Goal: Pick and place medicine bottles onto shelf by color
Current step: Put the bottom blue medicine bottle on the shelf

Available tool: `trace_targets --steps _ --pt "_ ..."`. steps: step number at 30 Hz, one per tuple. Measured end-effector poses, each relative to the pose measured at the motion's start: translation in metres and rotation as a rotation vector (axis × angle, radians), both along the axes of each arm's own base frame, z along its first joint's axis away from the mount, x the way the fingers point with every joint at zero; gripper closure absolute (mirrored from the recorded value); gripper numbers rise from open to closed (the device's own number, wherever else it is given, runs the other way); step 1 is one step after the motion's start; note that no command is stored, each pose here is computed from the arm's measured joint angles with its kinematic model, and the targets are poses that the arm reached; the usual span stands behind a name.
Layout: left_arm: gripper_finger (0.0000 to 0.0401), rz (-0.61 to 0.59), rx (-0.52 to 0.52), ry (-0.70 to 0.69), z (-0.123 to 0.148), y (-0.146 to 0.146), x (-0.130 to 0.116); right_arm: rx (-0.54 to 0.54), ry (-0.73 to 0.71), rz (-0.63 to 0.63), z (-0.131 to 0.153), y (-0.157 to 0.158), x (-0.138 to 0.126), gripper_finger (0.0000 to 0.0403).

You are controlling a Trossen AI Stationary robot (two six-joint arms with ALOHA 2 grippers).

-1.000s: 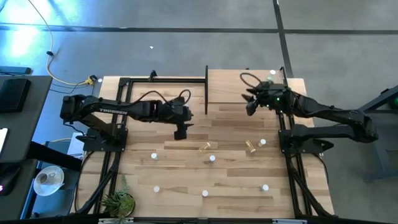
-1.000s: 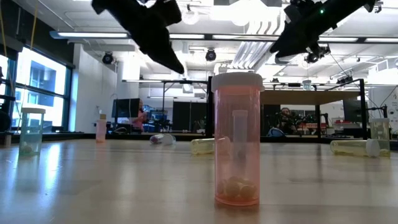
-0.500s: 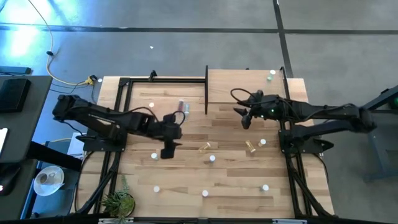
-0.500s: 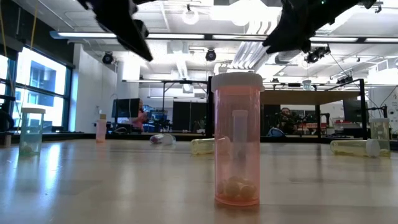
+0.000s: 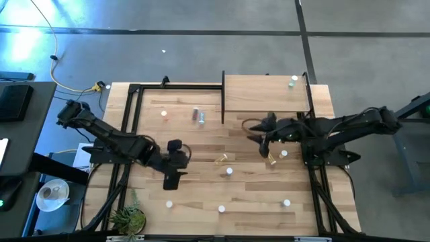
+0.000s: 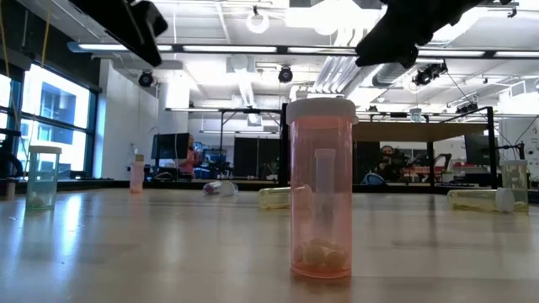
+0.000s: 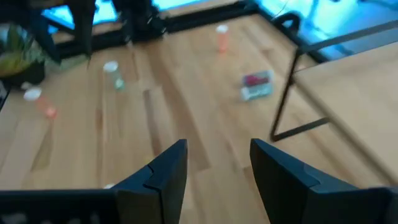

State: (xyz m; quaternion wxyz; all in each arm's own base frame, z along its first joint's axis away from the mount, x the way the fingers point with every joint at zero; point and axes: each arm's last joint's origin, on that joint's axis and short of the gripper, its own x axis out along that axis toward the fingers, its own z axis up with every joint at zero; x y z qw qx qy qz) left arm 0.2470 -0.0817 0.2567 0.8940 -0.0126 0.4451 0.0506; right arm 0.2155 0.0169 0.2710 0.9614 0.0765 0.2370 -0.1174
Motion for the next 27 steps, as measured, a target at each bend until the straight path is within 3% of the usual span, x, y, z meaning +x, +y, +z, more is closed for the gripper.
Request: trace_targets --steps 11,22,27 --pt "0.0214 -0.007 0.075 -0.080 0.002 -0.039 -0.017 -0.008 0.081 0.138 -0.036 0.053 0.029 0.0236" --pt "0.0214 -0.025 0.035 -0.107 0.003 -0.053 -0.022 0.006 0.107 0.112 -0.063 0.088 0.037 0.0236" --pt "0.0214 -0.015 0.049 -0.180 0.004 -0.061 -0.020 0.016 0.114 0.100 -0.081 0.101 0.044 0.0236"
